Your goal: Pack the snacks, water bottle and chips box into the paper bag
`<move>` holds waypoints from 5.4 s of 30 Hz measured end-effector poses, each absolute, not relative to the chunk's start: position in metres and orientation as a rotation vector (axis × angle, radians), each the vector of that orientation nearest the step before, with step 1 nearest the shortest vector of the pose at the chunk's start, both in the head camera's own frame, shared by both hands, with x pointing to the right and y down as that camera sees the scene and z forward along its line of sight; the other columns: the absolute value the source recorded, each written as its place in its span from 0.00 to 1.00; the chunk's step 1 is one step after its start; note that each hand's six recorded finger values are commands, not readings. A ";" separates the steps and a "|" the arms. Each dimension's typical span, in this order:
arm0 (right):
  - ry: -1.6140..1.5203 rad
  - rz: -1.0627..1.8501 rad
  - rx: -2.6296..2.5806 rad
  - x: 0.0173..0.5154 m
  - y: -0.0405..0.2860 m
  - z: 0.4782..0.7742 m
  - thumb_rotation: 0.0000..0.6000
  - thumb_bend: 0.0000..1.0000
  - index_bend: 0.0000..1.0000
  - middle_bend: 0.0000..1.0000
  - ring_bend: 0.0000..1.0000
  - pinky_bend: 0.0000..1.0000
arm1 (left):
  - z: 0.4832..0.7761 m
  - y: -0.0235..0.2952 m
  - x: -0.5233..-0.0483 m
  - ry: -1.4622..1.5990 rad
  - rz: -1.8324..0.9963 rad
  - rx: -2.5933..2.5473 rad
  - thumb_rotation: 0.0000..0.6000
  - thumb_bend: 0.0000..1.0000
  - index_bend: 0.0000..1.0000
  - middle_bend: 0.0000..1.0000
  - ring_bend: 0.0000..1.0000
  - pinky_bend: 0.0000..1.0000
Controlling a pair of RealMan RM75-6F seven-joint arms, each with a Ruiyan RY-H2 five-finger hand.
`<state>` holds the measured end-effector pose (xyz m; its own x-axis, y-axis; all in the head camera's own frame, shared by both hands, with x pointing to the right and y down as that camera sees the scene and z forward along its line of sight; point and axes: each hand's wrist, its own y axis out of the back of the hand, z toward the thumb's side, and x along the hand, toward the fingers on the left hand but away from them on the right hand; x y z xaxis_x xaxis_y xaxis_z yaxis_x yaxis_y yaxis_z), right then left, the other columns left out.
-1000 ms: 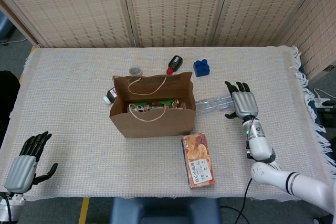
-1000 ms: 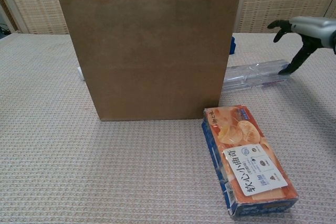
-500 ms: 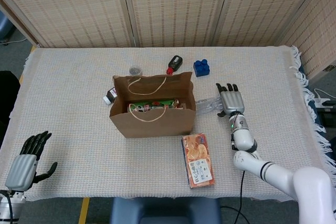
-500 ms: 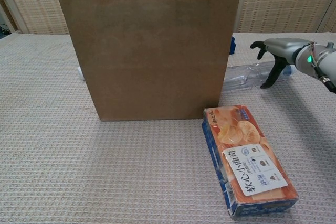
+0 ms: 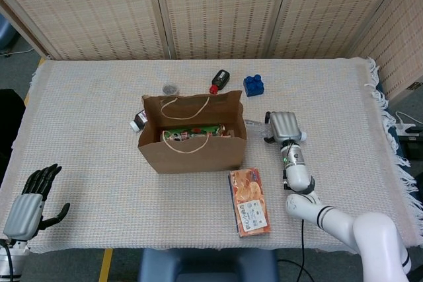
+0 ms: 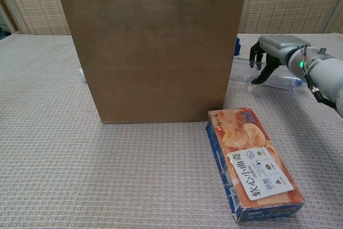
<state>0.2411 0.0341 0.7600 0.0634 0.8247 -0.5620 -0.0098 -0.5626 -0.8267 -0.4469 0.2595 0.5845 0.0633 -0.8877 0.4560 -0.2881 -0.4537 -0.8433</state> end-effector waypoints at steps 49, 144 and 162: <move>-1.777 0.397 -2.012 0.089 0.017 0.524 1.00 0.38 0.64 0.71 0.65 0.56 | 0.567 0.259 -0.442 1.213 -1.339 -1.811 1.00 0.35 0.00 0.00 0.00 0.02; -0.223 0.843 -2.211 0.219 0.196 0.588 1.00 0.00 0.00 0.17 0.00 0.00 | 0.570 0.267 -0.429 1.143 -1.325 -1.801 1.00 0.35 0.00 0.00 0.00 0.02; 0.027 0.859 -2.240 0.173 0.229 0.614 1.00 0.60 0.00 0.17 0.00 0.00 | 0.570 0.267 -0.430 1.147 -1.324 -1.807 1.00 0.35 0.00 0.00 0.00 0.02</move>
<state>0.1726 0.2288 0.6139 0.7771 0.2235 -0.5883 -0.2606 -0.7365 -0.6241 -0.4297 0.2666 0.5701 0.1226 -0.9004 0.4174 -0.2852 -0.4348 -0.8542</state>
